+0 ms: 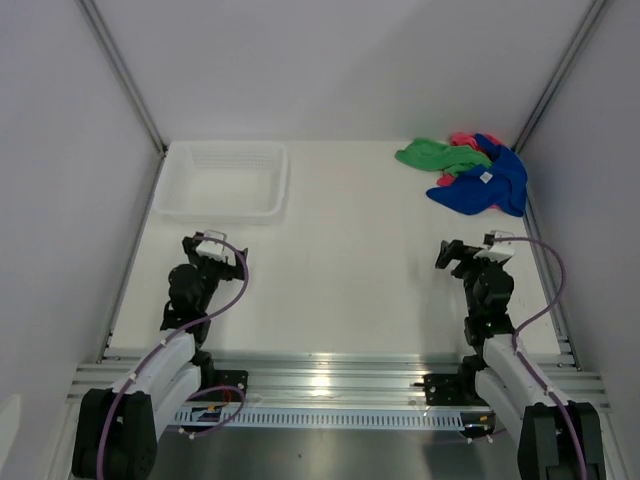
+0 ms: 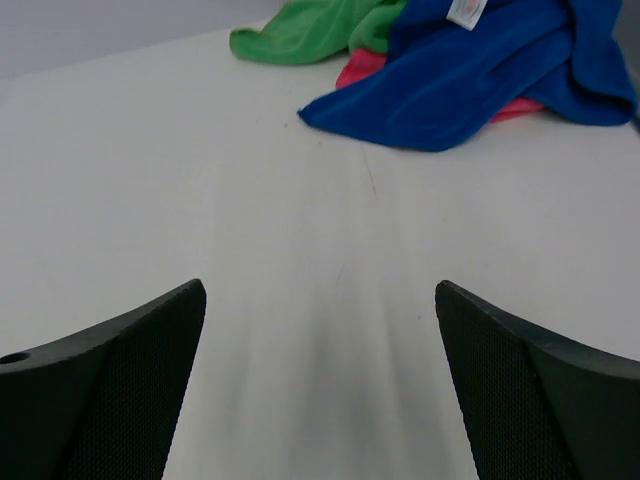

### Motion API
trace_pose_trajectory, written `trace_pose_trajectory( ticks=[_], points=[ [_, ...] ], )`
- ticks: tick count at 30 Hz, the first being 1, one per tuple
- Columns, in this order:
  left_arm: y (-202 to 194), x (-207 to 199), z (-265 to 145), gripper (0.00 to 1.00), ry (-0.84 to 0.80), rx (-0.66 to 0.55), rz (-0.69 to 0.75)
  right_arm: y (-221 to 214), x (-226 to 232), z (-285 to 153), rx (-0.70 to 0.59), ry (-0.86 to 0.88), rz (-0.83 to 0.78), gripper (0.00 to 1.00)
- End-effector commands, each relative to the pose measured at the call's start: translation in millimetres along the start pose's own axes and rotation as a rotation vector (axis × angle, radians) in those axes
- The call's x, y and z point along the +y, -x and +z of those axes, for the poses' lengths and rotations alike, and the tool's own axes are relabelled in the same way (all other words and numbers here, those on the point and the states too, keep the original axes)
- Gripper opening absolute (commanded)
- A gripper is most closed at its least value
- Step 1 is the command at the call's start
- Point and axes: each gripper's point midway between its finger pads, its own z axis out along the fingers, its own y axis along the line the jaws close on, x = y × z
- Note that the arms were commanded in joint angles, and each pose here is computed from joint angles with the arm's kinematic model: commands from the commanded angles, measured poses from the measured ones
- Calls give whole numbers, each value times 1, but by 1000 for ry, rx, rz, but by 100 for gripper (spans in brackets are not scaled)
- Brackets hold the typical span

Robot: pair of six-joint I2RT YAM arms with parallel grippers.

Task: Roll the towels
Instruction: Grab a towel with the right arm

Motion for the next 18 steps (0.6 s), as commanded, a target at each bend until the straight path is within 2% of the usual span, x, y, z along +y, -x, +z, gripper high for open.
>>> trace_pose_trajectory(
  ticks=[1, 2, 3, 4, 5, 6, 7, 8, 9, 11, 12, 13, 14, 15, 16, 17, 18],
  points=[
    [18, 14, 6, 99, 77, -26, -38, 54, -13, 7, -118, -112, 98, 99],
    [11, 17, 5, 99, 96, 12, -43, 62, -15, 8, -140, -143, 203, 99],
    [29, 23, 8, 99, 114, -11, -29, 59, -22, 8, -113, -189, 245, 99],
    [22, 23, 6, 99, 106, 40, -3, 80, -25, 13, -141, -202, 279, 99],
    [23, 23, 6, 100, 93, 62, 29, 88, -22, 17, -132, -188, 272, 99],
    [51, 28, 9, 99, 84, 39, 84, 86, -33, 21, -81, -232, 265, 98],
    [50, 25, 9, 99, 53, 76, 124, 92, -37, 27, -53, -262, 265, 92],
    [36, 15, 4, 99, -16, 153, 153, 115, -49, 45, -39, -336, 261, 75],
    [50, 17, 5, 100, -27, 150, 188, 100, -59, 49, 81, -402, 229, 62],
    [63, 24, 2, 99, -12, 189, 199, 109, -75, 83, 183, -504, 192, 29],
    [63, 27, 0, 100, 2, 205, 205, 94, -80, 87, 288, -533, 174, 31],
    [64, 30, -2, 100, 11, 233, 204, 90, -81, 99, 334, -531, 174, 52],
    [69, 34, -2, 99, 28, 238, 206, 59, -85, 116, 440, -540, 167, 61],
    [67, 38, -3, 100, 53, 260, 203, 72, -80, 132, 446, -521, 176, 68],
    [63, 39, -4, 99, 58, 285, 201, 67, -81, 142, 463, -529, 191, 73],
    [61, 40, -3, 100, 59, 298, 200, 62, -83, 151, 474, -542, 199, 78],
    [61, 40, -3, 100, 60, 303, 201, 38, -89, 162, 523, -566, 201, 79]
  ],
)
